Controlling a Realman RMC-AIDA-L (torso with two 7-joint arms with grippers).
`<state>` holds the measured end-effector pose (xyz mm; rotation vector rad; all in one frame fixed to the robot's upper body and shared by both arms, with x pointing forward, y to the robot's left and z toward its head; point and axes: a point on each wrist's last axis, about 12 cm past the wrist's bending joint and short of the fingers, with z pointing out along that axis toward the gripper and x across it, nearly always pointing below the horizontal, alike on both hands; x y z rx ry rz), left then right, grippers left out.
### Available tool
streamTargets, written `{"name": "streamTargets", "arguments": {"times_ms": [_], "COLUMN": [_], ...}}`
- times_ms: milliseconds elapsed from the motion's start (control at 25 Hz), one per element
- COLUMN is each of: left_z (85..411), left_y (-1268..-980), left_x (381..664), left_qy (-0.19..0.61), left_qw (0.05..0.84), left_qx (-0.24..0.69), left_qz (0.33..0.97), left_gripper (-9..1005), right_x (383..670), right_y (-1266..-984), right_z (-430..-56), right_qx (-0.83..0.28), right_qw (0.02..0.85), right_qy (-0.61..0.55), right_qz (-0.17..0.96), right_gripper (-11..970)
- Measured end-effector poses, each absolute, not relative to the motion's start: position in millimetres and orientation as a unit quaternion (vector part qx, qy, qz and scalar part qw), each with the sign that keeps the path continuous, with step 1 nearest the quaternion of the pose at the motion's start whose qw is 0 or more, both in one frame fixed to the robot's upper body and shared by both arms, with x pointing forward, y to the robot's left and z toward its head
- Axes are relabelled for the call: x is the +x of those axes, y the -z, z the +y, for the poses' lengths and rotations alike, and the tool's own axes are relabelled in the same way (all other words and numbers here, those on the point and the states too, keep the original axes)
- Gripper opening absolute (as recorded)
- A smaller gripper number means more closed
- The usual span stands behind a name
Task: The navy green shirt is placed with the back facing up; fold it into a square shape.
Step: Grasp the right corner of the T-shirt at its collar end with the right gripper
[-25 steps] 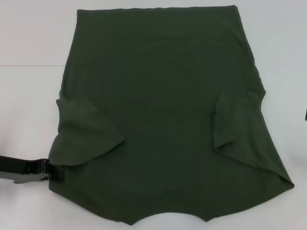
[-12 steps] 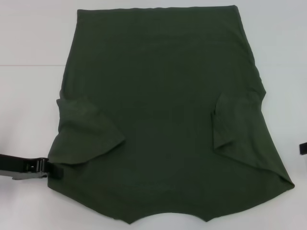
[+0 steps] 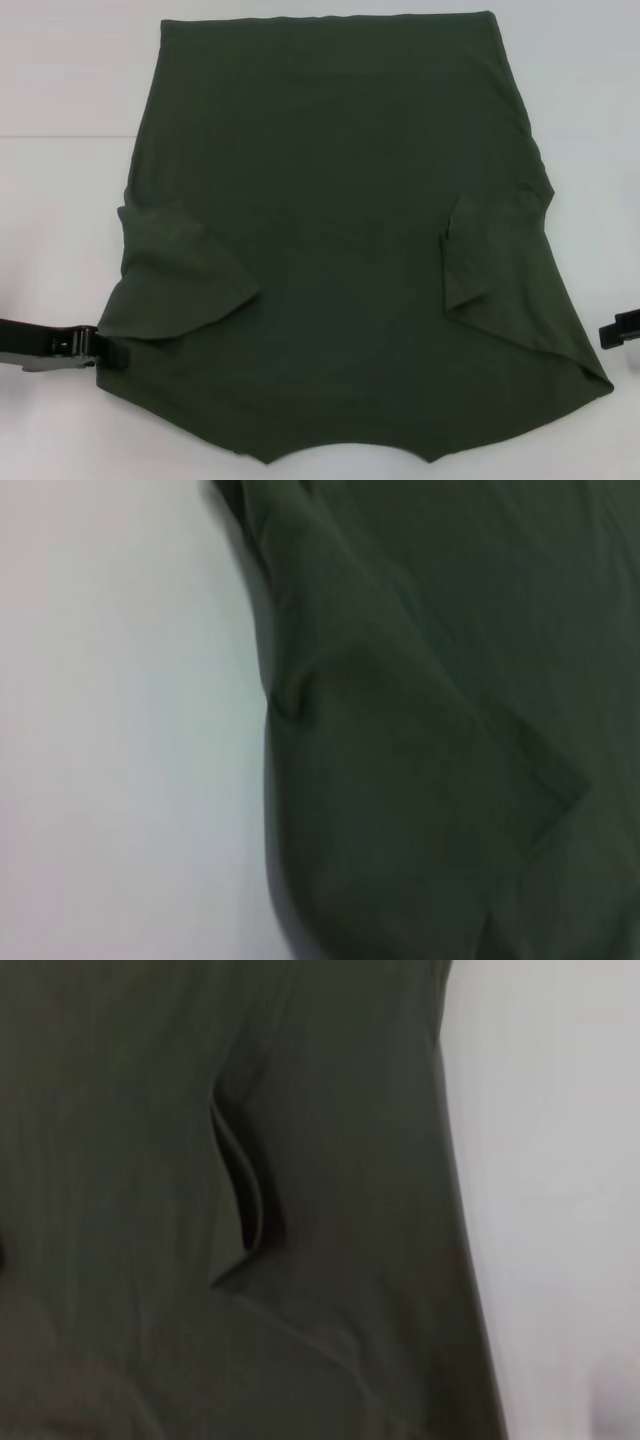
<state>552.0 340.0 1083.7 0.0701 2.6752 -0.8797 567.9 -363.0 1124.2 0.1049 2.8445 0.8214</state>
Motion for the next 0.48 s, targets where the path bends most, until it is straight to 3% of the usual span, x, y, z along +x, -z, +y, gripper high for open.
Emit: {"name": "streamTargets", "arguments": {"times_ms": [480], "left_z": [339.6], "left_y": [-1084.6], "left_x": [553.0], "left_qy": [0.312], "left_qw": [0.166], "left_qx": [0.020], "left_qz": [0.935], "left_gripper": [50], "right_x": [564.7], "right_y": [-1107.4], "right_z": [-352.3], "right_qx": [0.020], "right_qw": [0.084], "right_qy": [-0.286], "right_qz": [0.954], "right_gripper": [866]}}
